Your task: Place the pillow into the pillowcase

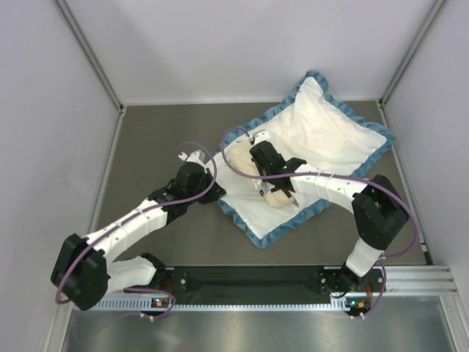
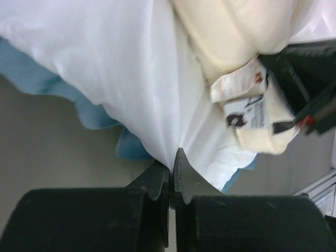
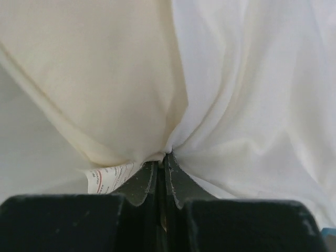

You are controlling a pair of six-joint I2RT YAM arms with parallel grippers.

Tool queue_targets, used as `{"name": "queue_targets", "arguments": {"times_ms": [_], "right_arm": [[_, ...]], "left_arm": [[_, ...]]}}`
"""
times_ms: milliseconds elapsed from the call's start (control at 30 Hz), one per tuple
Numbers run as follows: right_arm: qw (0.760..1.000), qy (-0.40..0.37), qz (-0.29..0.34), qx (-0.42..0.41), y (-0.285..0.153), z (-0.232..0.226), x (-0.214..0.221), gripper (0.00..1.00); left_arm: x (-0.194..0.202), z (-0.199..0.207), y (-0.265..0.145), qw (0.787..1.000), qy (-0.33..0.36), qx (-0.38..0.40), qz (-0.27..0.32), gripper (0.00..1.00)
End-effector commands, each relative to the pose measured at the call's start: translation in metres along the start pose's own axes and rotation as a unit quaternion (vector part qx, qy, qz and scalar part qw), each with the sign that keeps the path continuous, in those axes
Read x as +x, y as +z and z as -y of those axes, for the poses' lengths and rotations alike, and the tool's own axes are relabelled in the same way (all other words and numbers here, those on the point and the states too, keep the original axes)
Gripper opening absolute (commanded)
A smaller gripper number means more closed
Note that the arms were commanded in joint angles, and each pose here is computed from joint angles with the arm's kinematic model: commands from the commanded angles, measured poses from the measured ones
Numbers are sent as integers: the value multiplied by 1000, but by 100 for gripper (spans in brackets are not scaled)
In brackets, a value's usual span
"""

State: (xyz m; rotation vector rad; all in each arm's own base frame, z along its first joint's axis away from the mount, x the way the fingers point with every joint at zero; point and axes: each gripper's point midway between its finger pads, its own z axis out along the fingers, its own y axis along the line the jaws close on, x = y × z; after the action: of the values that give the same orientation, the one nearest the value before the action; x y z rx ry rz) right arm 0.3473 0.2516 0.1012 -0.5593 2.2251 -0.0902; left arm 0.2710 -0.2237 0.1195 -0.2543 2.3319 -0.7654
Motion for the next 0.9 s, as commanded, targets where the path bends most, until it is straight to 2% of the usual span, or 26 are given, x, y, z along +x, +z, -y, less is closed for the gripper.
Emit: {"name": "queue_targets", "arguments": {"times_ms": [0, 167, 233, 400, 433, 567, 600, 667, 867], "right_arm": [[981, 72, -54, 171, -7, 108, 26, 0], [972, 99, -40, 207, -28, 136, 23, 0], [971, 101, -39, 213, -32, 139, 24, 0], [980, 120, -10, 160, -49, 129, 8, 0], [981, 125, 7, 145, -56, 129, 1, 0], [987, 128, 27, 94, -69, 118, -14, 0], [989, 127, 28, 77, -70, 113, -15, 0], [991, 120, 27, 60, -73, 105, -16, 0], [992, 115, 23, 39, -72, 97, -13, 0]], "left_arm": [[20, -37, -34, 998, 25, -60, -28, 0], [26, -39, -55, 997, 29, -59, -38, 0], [36, -42, -60, 996, 31, -59, -62, 0], [54, -63, -59, 989, 41, -100, -99, 0], [56, -68, -60, 987, 44, -113, -107, 15], [43, -71, -63, 983, 62, -145, -93, 46], [33, -61, -65, 985, 67, -139, -80, 50], [17, -49, -68, 987, 72, -134, -55, 55], [11, -4, -48, 987, 115, -97, -51, 56]]}}
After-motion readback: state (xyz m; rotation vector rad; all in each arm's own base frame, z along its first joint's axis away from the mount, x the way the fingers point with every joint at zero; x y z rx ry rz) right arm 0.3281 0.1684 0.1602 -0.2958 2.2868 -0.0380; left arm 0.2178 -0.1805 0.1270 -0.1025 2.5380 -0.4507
